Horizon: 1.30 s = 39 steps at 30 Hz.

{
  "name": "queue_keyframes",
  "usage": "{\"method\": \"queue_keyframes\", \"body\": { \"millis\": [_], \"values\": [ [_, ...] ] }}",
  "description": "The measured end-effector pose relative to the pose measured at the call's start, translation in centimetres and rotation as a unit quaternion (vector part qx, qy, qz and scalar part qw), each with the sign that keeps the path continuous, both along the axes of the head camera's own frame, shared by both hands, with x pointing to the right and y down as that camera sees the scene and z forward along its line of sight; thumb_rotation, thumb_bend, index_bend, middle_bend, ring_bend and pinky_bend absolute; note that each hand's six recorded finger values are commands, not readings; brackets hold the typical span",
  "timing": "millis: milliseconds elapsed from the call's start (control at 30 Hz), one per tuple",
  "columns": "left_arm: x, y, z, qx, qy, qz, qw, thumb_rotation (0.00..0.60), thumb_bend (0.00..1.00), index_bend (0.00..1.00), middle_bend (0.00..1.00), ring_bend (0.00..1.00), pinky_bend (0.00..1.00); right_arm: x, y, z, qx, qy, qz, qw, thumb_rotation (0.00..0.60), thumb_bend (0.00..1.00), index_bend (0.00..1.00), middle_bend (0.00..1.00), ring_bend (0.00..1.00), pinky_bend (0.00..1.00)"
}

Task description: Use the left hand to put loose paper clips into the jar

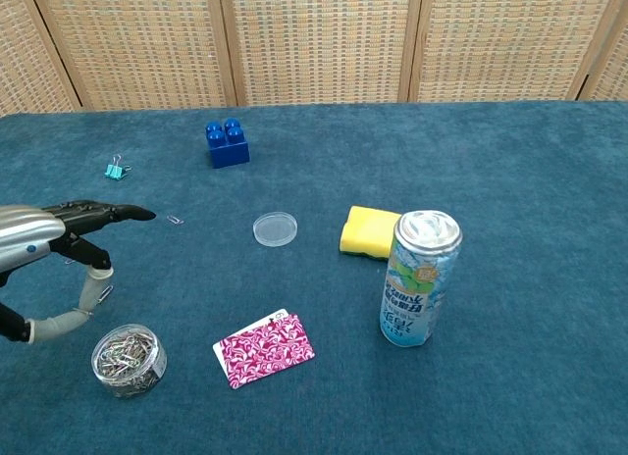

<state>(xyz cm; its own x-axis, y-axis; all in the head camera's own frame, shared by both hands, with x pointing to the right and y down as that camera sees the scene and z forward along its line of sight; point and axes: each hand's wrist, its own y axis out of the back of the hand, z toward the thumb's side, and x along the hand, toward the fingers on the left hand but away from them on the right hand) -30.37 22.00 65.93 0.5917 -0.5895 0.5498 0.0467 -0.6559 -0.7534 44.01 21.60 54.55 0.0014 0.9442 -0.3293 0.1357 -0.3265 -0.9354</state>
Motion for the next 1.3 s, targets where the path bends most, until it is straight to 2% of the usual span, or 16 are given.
{"method": "queue_keyframes", "body": {
  "millis": [133,433,533,667,733,867,1000,1133,1300],
  "values": [
    [0.4,0.7,0.3,-0.008,-0.007,0.008,0.9999,0.6,0.45,0.72,0.0,0.0,0.0,0.1,-0.1,-0.1,0.0,-0.001,0.002,1.0,0.6,0.0,0.06,0.0,0.0,0.0],
    [1.9,0.8,1.2,-0.021,-0.003,0.007,0.9998,0.6,0.45,0.71,0.0,0.0,0.0,0.3,-0.1,-0.1,0.0,-0.003,0.005,1.0,0.6,0.0,0.06,0.0,0.0,0.0],
    [2.2,1.0,1.4,-0.023,-0.004,0.01,0.9997,0.6,0.45,0.65,0.0,0.0,0.0,0.3,-0.1,-0.1,0.001,-0.002,0.005,1.0,0.6,0.0,0.06,0.0,0.0,0.0],
    [2.2,1.2,1.5,-0.029,-0.007,0.007,0.9995,0.6,0.35,0.48,0.0,0.0,0.0,0.3,-0.2,-0.2,0.001,-0.003,0.005,1.0,0.6,0.0,0.06,0.0,0.0,0.0],
    [2.1,1.2,1.4,-0.032,-0.008,0.003,0.9995,0.6,0.32,0.43,0.0,0.0,0.0,0.4,-0.2,-0.2,0.001,-0.003,0.005,1.0,0.6,0.0,0.06,0.0,0.0,0.0],
    [1.8,1.1,1.2,-0.032,-0.009,-0.003,0.9995,0.6,0.31,0.39,0.0,0.0,0.0,0.4,-0.2,-0.2,0.002,-0.002,0.006,1.0,0.6,0.0,0.06,0.0,0.0,0.0],
    [1.6,1.0,1.1,-0.033,-0.007,-0.008,0.9994,0.6,0.31,0.39,0.0,0.0,0.0,0.3,-0.2,-0.3,0.004,-0.001,0.006,1.0,0.6,0.0,0.06,0.0,0.0,0.0],
    [1.1,-0.1,0.5,-0.02,0.002,-0.027,0.9994,0.6,0.3,0.41,0.0,0.0,0.0,0.3,-0.2,-0.3,0.004,-0.001,0.006,1.0,0.6,0.0,0.06,0.0,0.0,0.0],
    [-0.3,-3.6,-0.1,0.016,0.001,-0.073,0.9972,0.6,0.3,0.44,0.0,0.0,0.0,0.3,-0.1,-0.3,0.003,-0.001,0.004,1.0,0.6,0.0,0.06,0.0,0.0,0.0]
  ]
}}
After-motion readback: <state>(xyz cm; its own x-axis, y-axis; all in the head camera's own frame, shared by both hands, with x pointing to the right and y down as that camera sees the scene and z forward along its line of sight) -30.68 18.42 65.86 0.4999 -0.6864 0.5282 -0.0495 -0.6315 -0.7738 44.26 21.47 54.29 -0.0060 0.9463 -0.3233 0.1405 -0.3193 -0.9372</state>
